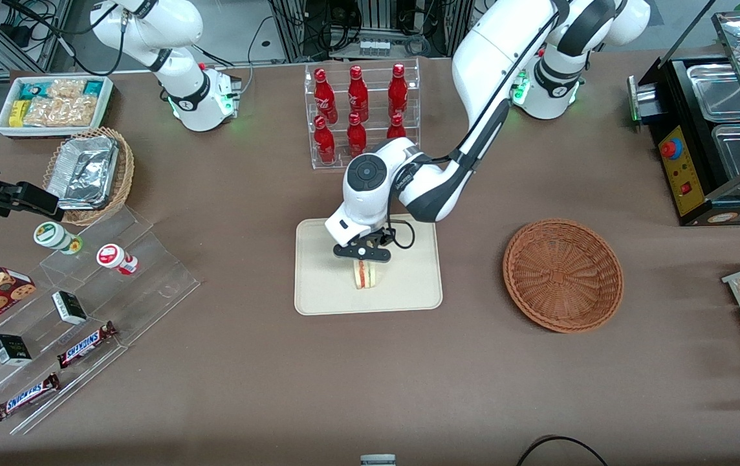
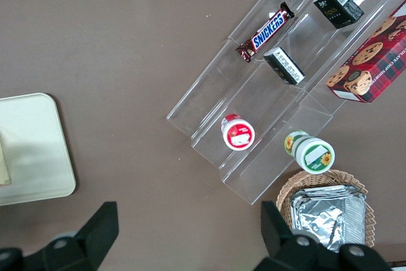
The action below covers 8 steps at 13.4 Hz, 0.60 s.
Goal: Place sandwich from basket to tray
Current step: 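Lower the sandwich onto the tray and open the left gripper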
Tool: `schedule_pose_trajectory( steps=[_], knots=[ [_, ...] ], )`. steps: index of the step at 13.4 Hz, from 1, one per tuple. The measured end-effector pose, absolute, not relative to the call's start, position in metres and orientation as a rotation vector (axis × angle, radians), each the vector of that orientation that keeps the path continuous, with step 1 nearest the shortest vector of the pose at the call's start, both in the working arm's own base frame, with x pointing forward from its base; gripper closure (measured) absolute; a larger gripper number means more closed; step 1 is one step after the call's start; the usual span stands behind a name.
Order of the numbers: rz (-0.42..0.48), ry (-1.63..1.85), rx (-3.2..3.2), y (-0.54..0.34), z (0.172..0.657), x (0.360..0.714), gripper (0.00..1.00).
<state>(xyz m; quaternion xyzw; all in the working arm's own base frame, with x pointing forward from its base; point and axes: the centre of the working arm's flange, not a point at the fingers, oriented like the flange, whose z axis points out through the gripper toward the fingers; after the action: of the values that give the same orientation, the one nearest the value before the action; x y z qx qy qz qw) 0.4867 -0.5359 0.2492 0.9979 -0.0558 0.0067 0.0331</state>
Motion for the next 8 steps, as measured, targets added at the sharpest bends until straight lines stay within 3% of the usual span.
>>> schedule_pose_trajectory(
  steps=[4, 8],
  knots=[
    [0.063, -0.139, 3.045, -0.54, 0.268, 0.494, 0.04],
    [0.166, 0.037, 2.988, -0.535, 0.33, 0.51, 0.0]
  ],
)
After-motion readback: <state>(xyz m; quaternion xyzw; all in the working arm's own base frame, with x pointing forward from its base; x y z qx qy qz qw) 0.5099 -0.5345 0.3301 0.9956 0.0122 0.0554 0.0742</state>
